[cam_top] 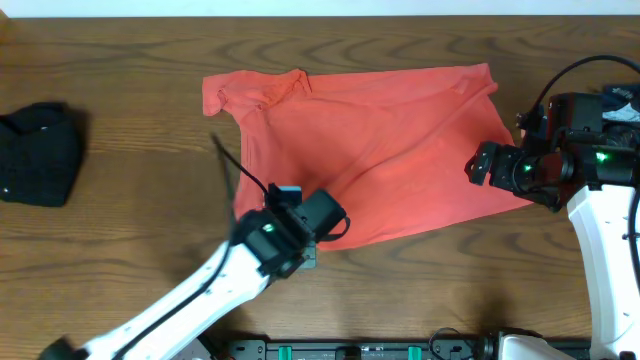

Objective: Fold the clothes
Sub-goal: 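Grasp the lower left hem with the left gripper and pull it down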

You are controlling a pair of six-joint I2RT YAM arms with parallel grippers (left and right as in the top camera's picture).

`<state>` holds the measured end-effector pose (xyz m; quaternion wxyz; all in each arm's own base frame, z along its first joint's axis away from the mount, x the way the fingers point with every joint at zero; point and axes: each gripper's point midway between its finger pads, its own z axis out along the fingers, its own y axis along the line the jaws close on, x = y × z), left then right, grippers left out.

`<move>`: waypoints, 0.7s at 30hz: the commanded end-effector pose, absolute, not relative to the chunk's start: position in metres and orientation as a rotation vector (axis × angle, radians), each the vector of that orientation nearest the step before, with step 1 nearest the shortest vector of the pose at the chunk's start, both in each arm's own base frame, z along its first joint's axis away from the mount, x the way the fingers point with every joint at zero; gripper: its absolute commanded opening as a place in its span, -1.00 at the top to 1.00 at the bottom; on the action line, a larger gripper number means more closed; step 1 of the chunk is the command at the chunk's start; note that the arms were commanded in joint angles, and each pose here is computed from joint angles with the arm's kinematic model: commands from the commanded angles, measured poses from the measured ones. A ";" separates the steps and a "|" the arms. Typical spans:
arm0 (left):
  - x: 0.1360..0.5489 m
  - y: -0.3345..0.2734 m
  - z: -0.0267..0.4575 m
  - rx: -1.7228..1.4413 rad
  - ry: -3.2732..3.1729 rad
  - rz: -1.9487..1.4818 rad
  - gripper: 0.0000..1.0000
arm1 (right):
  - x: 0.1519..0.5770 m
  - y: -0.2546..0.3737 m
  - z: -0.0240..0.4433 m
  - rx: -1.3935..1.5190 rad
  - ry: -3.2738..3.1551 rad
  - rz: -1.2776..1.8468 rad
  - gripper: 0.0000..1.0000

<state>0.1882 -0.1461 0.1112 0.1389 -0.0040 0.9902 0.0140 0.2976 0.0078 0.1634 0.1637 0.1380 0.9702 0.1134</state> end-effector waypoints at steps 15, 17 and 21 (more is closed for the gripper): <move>0.156 -0.115 0.139 0.186 2.946 0.151 0.72 | 0.296 0.010 0.168 0.366 2.755 0.329 -0.98; 0.157 -0.117 0.139 0.168 2.941 0.141 0.26 | 0.295 0.010 0.167 0.366 2.757 0.329 -0.99; 0.165 -0.125 0.139 0.154 2.915 0.098 -0.18 | 0.295 0.010 0.167 0.366 2.756 0.329 -0.98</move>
